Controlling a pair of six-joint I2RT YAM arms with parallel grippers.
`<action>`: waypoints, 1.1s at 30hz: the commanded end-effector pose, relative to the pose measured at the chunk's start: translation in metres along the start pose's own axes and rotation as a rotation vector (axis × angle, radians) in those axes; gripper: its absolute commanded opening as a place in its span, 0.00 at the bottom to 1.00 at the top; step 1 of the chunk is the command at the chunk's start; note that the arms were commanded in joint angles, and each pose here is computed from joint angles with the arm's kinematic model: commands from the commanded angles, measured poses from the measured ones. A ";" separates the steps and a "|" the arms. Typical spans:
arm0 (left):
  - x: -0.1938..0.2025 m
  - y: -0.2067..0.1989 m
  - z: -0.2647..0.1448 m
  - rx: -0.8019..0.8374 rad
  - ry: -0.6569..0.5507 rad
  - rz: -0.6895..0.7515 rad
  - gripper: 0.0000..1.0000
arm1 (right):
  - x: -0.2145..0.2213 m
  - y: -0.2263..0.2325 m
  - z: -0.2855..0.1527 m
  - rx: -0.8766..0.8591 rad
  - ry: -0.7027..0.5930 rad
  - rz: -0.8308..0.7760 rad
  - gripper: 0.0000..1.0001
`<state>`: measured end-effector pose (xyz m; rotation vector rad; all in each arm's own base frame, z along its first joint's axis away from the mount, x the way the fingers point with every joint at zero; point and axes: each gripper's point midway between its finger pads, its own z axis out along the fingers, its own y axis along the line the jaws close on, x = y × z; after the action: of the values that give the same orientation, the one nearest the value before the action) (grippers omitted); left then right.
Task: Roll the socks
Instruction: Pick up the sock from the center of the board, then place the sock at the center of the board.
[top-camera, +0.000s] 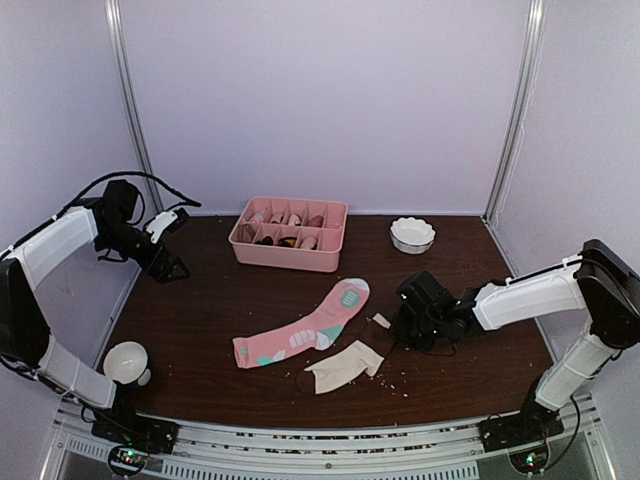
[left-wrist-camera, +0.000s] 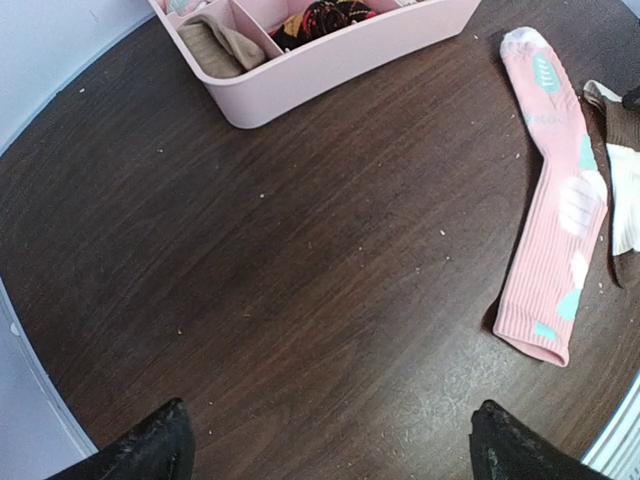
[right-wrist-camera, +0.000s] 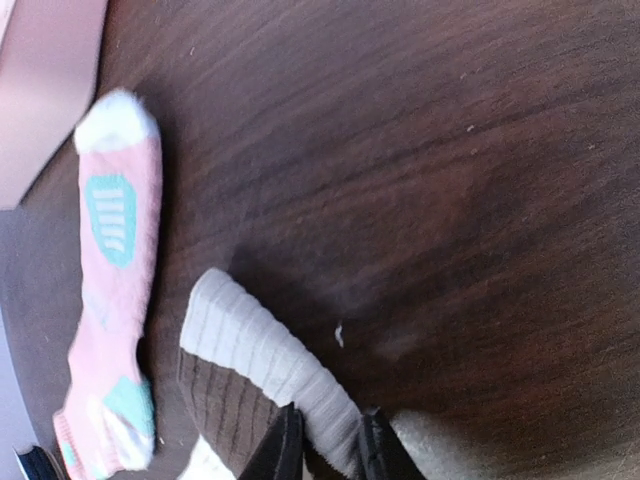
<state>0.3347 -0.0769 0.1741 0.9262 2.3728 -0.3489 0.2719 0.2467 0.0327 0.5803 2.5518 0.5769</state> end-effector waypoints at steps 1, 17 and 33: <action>0.000 -0.009 -0.007 0.006 -0.008 0.026 0.98 | -0.033 0.013 -0.004 -0.045 -0.090 0.004 0.16; 0.010 -0.057 0.022 0.127 0.085 0.147 0.98 | -0.160 0.103 -0.118 -0.061 -0.396 -0.408 0.00; 0.018 -0.057 0.022 0.112 0.117 0.194 0.98 | 0.071 0.086 -0.029 -0.054 -0.044 -0.905 0.17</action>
<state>0.2967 -0.1177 0.1490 1.2066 2.3738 -0.3805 0.2505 0.3233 0.0779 -0.5347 2.4047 0.2187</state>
